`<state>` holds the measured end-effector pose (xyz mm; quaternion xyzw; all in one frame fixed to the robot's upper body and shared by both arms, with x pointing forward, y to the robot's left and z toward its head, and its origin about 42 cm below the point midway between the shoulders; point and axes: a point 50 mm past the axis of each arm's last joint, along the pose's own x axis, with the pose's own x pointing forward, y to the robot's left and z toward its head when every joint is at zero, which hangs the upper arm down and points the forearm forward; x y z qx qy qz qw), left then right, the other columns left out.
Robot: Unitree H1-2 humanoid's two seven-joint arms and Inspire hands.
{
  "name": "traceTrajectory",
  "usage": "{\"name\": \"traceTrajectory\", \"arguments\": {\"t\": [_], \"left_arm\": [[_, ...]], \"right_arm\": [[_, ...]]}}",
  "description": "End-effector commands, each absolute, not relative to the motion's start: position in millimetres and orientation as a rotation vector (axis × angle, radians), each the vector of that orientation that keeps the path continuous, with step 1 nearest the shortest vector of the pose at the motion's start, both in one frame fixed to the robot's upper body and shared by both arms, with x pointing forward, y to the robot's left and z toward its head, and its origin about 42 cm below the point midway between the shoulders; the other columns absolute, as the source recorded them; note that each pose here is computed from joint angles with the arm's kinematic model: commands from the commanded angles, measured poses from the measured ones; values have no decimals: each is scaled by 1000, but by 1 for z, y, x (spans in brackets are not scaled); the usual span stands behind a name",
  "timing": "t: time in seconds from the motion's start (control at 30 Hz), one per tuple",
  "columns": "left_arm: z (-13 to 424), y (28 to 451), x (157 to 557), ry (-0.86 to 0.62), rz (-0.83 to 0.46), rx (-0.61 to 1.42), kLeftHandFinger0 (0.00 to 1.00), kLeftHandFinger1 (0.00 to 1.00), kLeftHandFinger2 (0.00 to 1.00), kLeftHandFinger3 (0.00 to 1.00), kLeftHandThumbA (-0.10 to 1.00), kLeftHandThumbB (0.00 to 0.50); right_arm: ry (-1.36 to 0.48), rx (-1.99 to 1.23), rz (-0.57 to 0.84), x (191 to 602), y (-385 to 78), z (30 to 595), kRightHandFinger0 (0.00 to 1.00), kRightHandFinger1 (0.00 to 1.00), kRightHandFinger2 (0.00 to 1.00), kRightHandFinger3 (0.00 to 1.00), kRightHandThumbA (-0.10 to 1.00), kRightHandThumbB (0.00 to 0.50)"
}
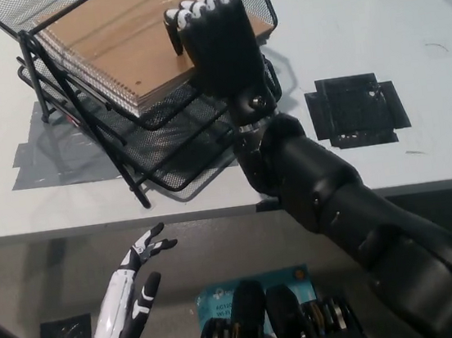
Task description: A person hands a notebook to the robot and the robot grabs it with its right hand and places it in the file tray kept in the centre of the desk infront of it.
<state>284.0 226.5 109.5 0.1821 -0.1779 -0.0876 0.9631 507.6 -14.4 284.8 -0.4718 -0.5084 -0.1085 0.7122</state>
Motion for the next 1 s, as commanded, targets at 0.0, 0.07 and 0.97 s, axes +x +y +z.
{"name": "traceTrajectory", "arguments": {"t": [0.0, 0.07, 0.97], "left_arm": [[127, 226, 292, -409, -195, 389, 929, 875, 748, 861, 1000, 275], [127, 227, 292, -408, -194, 385, 930, 876, 747, 860, 1000, 275], [136, 230, 306, -441, -199, 396, 862, 798, 755, 931, 956, 218]], "right_arm": [[-985, -1112, 268, 485, -15, 367, 377, 520, 664, 568, 359, 175], [-926, -1139, 370, 473, -23, 378, 441, 531, 657, 632, 349, 180], [-309, -1472, 1233, 343, -150, 614, 1000, 1000, 1000, 1000, 591, 500]]}}
